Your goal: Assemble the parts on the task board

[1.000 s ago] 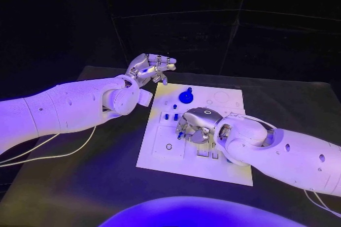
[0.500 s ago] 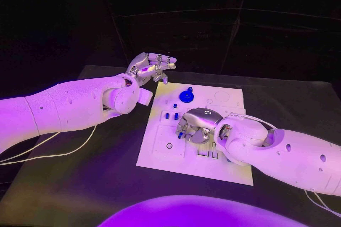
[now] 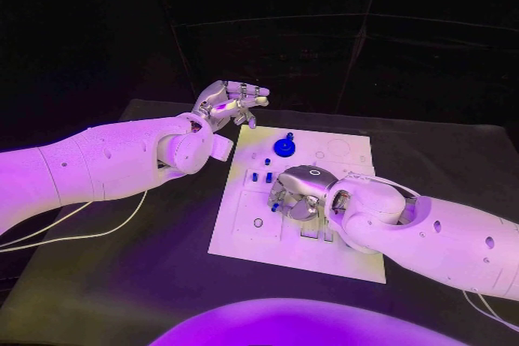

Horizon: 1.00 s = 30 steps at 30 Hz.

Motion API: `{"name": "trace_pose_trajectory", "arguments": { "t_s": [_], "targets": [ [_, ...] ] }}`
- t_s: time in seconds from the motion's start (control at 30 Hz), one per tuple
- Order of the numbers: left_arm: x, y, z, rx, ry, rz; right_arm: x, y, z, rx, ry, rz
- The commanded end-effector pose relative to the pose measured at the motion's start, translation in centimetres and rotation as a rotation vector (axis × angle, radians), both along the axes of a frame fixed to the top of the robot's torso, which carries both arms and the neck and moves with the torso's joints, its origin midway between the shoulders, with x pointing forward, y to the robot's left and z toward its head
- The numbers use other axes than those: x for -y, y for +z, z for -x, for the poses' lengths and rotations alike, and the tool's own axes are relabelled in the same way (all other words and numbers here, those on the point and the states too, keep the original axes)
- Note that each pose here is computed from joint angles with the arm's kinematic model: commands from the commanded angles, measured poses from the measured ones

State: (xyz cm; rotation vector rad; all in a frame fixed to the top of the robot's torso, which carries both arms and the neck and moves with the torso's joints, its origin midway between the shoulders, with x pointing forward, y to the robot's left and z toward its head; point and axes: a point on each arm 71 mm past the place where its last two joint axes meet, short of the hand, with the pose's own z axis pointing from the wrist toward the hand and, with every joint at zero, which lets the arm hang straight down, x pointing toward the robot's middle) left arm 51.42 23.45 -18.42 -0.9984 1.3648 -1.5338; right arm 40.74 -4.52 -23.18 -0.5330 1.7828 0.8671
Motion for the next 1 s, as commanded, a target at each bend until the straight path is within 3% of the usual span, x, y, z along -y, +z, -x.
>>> {"name": "trace_pose_trajectory", "arguments": {
  "t_s": [0.03, 0.47, 1.0],
  "targets": [
    [0.1, 0.10, 0.03, 0.002, -0.014, 0.008, 0.0, -0.2, -0.1, 0.016, -0.010, 0.054],
    [0.1, 0.10, 0.08, -0.002, -0.017, 0.008, -0.3, -0.2, 0.0, 0.021, -0.007, 0.069],
    [0.0, 0.07, 0.03, -0.004, -0.016, 0.007, 0.2, 0.8, 0.3, 0.050, -0.004, -0.073]
  ]
}}
